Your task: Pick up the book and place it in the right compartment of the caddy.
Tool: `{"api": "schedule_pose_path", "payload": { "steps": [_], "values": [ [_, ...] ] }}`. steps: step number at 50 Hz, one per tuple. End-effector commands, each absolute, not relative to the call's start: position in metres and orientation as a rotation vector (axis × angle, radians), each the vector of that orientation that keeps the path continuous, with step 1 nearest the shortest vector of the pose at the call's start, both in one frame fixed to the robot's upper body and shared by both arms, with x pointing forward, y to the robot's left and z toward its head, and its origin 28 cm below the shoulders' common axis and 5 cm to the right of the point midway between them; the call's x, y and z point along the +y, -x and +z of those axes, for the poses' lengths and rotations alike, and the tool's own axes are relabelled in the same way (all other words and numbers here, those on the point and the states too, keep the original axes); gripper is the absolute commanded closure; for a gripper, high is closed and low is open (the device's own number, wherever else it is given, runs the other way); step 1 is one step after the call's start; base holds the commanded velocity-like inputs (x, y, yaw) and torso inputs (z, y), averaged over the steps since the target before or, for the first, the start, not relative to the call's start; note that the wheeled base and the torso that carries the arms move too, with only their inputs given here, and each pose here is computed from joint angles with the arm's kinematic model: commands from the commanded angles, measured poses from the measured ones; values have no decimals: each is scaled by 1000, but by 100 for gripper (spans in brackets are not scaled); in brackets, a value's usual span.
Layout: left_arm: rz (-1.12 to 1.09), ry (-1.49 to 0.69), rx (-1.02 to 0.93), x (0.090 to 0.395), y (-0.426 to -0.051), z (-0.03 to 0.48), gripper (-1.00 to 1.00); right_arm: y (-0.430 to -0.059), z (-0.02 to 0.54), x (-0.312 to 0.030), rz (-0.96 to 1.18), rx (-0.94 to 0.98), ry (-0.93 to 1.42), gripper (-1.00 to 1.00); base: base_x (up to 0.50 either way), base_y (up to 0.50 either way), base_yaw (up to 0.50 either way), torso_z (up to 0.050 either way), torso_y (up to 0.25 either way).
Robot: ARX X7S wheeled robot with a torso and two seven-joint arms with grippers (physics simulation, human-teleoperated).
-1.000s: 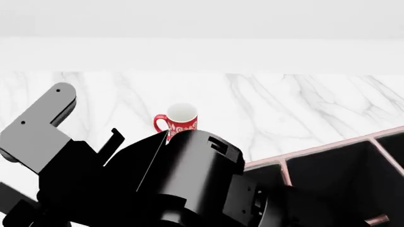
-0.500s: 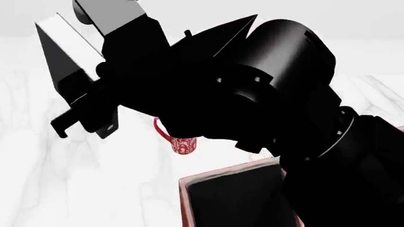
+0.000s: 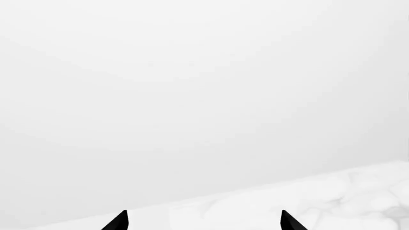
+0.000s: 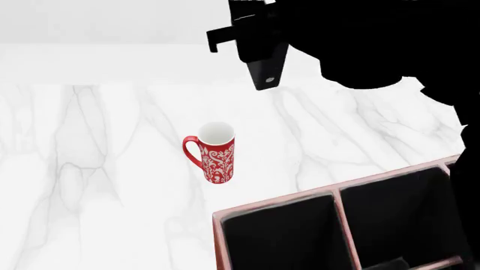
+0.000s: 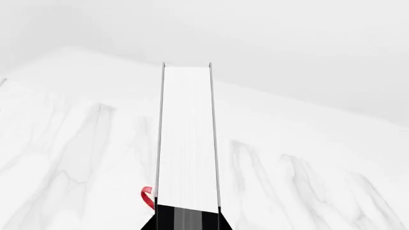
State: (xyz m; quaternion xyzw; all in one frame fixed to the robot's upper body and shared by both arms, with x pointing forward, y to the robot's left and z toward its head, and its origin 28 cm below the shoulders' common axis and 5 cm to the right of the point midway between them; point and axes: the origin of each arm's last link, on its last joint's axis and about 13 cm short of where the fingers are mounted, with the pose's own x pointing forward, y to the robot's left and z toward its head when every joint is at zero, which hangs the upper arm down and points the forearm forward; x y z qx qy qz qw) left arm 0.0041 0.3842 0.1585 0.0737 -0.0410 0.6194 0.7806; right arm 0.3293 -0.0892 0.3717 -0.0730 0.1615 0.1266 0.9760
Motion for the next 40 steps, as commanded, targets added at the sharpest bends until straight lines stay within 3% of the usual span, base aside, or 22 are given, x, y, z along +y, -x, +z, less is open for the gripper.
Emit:
{"api": "schedule_pose_path", "payload": {
  "steps": [1,17,40],
  "values": [
    [1330,-160,-86,384,-7,158,-100,-316,389,-131,31,308,103,100,0,0,0,0,0],
    [1327,-158,-85,383,-8,156,-100,-290,376,-181,-170,329,75,100,0,0,0,0,1],
    [1323,-152,-87,383,-9,156,-100,-257,361,-222,-381,367,-35,100,0,0,0,0,2]
  ]
}}
